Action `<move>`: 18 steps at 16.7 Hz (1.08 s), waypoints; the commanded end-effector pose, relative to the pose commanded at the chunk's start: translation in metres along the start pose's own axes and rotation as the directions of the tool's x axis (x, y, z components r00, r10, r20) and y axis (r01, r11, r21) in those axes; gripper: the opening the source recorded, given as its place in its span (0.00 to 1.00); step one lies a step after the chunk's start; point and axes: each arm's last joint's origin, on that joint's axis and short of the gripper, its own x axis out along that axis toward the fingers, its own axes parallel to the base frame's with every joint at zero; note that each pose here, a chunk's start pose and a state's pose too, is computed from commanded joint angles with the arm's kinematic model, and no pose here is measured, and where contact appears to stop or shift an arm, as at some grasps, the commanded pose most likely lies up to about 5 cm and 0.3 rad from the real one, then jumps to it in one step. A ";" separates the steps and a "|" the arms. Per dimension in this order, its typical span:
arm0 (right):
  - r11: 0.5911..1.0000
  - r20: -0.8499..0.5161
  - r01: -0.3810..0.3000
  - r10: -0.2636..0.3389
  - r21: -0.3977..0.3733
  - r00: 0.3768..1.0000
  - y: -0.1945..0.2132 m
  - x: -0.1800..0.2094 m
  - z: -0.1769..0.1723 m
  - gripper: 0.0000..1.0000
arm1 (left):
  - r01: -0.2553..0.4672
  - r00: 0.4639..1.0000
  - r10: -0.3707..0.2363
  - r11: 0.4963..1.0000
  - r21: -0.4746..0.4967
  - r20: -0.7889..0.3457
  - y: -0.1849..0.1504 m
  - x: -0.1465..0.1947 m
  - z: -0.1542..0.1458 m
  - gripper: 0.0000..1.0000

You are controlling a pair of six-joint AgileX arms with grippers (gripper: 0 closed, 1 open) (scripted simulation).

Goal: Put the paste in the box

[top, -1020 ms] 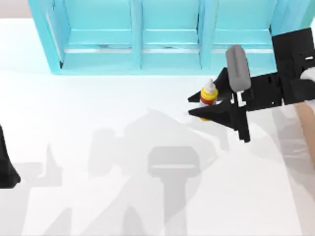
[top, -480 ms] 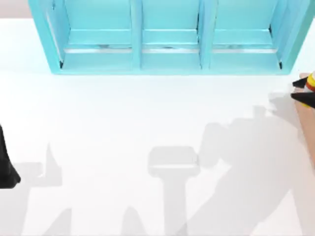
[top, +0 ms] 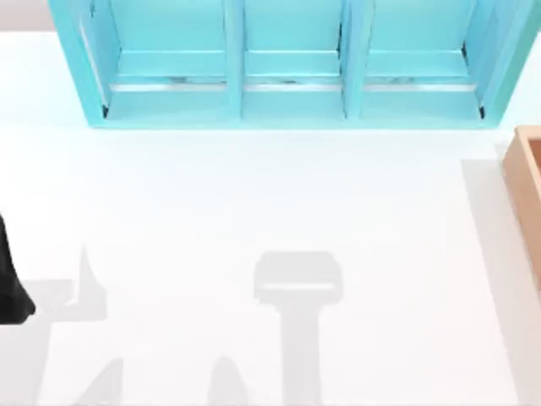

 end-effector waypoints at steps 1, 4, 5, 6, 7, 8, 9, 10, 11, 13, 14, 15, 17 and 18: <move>0.999 0.008 0.031 -0.031 0.016 0.999 0.005 -0.014 -0.005 0.00 | 0.000 1.000 0.000 1.000 0.000 0.000 0.000 0.000 0.000 1.00; 0.993 0.028 0.102 -0.103 0.053 0.994 0.017 -0.044 -0.016 0.00 | 0.000 1.000 0.000 1.000 0.000 0.000 0.000 0.000 0.000 1.00; 0.991 0.032 0.116 -0.118 0.060 0.992 0.020 -0.049 -0.017 0.00 | 0.000 1.000 0.000 1.000 0.000 0.000 0.000 0.000 0.000 1.00; 0.990 0.035 0.124 -0.127 0.065 0.991 0.022 -0.052 -0.018 0.00 | 0.000 1.000 0.000 1.000 0.000 0.000 0.000 0.000 0.000 1.00; 0.990 0.036 0.127 -0.129 0.066 0.991 0.022 -0.053 -0.019 0.00 | 0.000 1.000 0.000 1.000 0.000 0.000 0.000 0.000 0.000 1.00; 0.990 0.036 0.127 -0.129 0.066 0.991 0.022 -0.053 -0.019 0.00 | 0.000 1.000 0.000 1.000 0.000 0.000 0.000 0.000 0.000 1.00; 0.990 0.036 0.127 -0.129 0.066 0.991 0.022 -0.053 -0.019 0.00 | 0.000 1.000 0.000 1.000 0.000 0.000 0.000 0.000 0.000 1.00; 0.990 0.036 0.127 -0.129 0.066 0.991 0.022 -0.053 -0.019 0.00 | 0.000 1.000 0.000 1.000 0.000 0.000 0.000 0.000 0.000 1.00; 0.990 0.034 0.124 -0.127 0.060 0.991 0.021 -0.053 -0.018 0.00 | 0.000 1.000 0.000 1.000 0.000 0.000 0.000 0.000 0.000 1.00; 0.990 0.032 0.125 -0.127 0.058 0.991 0.021 -0.052 -0.018 0.00 | 0.000 1.000 0.000 1.000 0.000 0.000 0.000 0.000 0.000 1.00; 0.990 0.031 0.126 -0.128 0.056 0.991 0.021 -0.050 -0.018 0.00 | 0.000 1.000 0.000 1.000 0.000 0.000 0.000 0.000 0.000 1.00; 0.990 0.028 0.127 -0.129 0.053 0.991 0.020 -0.048 -0.019 0.00 | 0.000 1.000 0.000 1.000 0.000 0.000 0.000 0.000 0.000 1.00; 0.990 0.023 0.130 -0.131 0.046 0.991 0.019 -0.041 -0.021 0.00 | 0.000 1.000 0.000 1.000 0.000 0.000 0.000 0.000 0.000 1.00; 0.990 0.021 0.131 -0.132 0.043 0.991 0.018 -0.037 -0.022 0.00 | 0.000 1.000 0.000 1.000 0.000 0.000 0.000 0.000 0.000 1.00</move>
